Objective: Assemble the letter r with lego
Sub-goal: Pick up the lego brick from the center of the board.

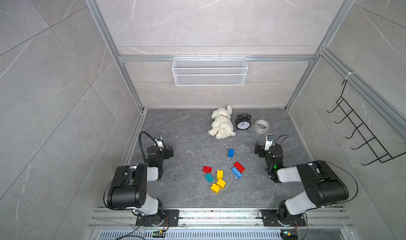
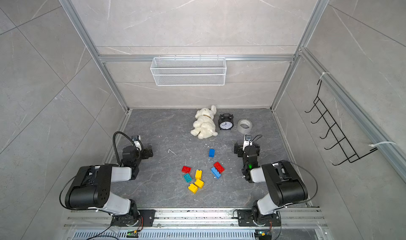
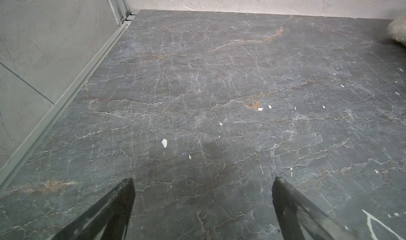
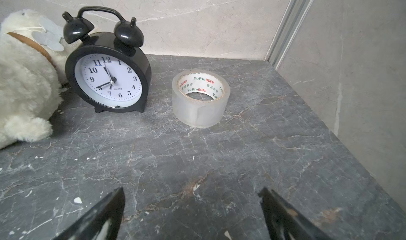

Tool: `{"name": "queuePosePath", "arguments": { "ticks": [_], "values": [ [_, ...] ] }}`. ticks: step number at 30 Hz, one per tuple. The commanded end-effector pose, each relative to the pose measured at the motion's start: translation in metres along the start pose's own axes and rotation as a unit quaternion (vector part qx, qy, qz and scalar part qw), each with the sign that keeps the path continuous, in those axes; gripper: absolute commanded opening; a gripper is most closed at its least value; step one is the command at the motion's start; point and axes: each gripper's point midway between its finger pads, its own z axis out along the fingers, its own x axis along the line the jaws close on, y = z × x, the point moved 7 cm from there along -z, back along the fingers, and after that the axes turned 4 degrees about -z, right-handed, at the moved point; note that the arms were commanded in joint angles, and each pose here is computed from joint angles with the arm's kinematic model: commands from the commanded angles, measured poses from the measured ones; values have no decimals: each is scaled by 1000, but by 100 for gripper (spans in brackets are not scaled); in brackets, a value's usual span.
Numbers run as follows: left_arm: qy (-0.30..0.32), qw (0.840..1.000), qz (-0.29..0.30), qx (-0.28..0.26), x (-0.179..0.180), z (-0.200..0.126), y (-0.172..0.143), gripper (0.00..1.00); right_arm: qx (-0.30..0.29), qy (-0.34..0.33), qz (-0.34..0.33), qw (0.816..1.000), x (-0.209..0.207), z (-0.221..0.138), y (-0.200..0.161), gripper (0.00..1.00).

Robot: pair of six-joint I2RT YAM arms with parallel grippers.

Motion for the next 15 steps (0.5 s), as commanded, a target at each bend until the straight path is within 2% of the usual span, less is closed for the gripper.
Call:
{"name": "queuePosePath", "arguments": {
  "ticks": [1, 15],
  "values": [
    [4, 1000, -6, -28, 2, 1, 16, 100, -8, 0, 13, 1000, -1, 2, 8, 99],
    [3, 1000, -6, -26, 2, 1, 15, 100, -10, 1, 13, 1000, -1, 1, 8, 99]
  ]
}}
